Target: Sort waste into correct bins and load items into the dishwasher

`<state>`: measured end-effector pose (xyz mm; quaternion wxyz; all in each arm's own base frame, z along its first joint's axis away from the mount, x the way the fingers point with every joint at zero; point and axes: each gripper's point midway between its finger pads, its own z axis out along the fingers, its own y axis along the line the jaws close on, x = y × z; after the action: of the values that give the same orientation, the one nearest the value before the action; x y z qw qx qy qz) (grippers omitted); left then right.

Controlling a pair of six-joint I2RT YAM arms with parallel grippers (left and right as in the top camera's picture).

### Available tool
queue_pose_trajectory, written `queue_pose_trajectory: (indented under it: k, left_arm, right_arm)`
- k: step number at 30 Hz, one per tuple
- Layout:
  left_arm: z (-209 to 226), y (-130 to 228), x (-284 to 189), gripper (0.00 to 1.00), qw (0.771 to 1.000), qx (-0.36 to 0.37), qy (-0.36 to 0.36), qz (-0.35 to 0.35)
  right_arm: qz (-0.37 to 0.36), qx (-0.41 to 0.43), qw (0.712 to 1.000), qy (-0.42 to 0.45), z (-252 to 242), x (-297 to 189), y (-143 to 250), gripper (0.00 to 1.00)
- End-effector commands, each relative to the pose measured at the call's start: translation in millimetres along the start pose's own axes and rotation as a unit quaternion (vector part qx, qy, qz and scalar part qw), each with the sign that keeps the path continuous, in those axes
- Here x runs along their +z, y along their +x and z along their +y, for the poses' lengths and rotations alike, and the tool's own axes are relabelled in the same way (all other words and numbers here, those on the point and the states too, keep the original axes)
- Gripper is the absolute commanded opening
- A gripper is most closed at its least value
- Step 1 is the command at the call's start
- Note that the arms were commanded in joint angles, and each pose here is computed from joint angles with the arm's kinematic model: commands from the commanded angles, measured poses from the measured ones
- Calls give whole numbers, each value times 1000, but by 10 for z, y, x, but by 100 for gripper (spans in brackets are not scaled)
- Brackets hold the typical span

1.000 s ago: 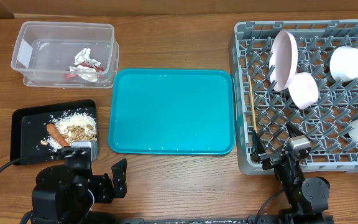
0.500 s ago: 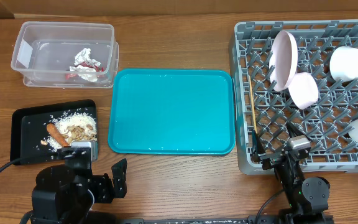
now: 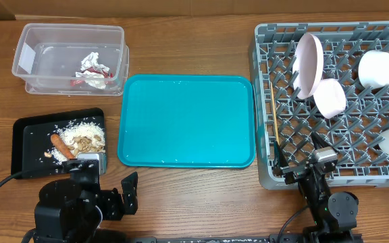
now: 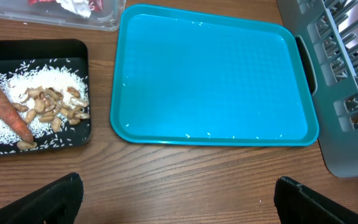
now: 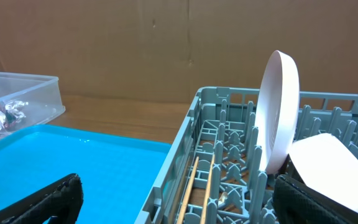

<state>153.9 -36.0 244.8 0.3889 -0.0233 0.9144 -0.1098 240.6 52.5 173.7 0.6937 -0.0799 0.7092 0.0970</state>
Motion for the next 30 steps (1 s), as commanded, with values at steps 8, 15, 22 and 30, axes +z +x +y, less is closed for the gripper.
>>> queue_pose_trajectory:
  k: [8,15,22,30]
  left_arm:
    - [178,58,-36,100,999,-31,-38,-21]
    - [328,-50,330,100,991,-2,-45,-124]
    - [398,-84,711,100,970,15,-27,-239]
    - [430,-423,755,100,910,88,-44,-402]
  right_arm:
    - [-3,-2,1000,-1,0,-1,11,100]
    - [-4,-2,1000,-1,0,-1,9,100]
    - [-3,-2,1000,-1,0,-1,11,100]
    - [-4,-2,1000,-1,0,-1,9,100]
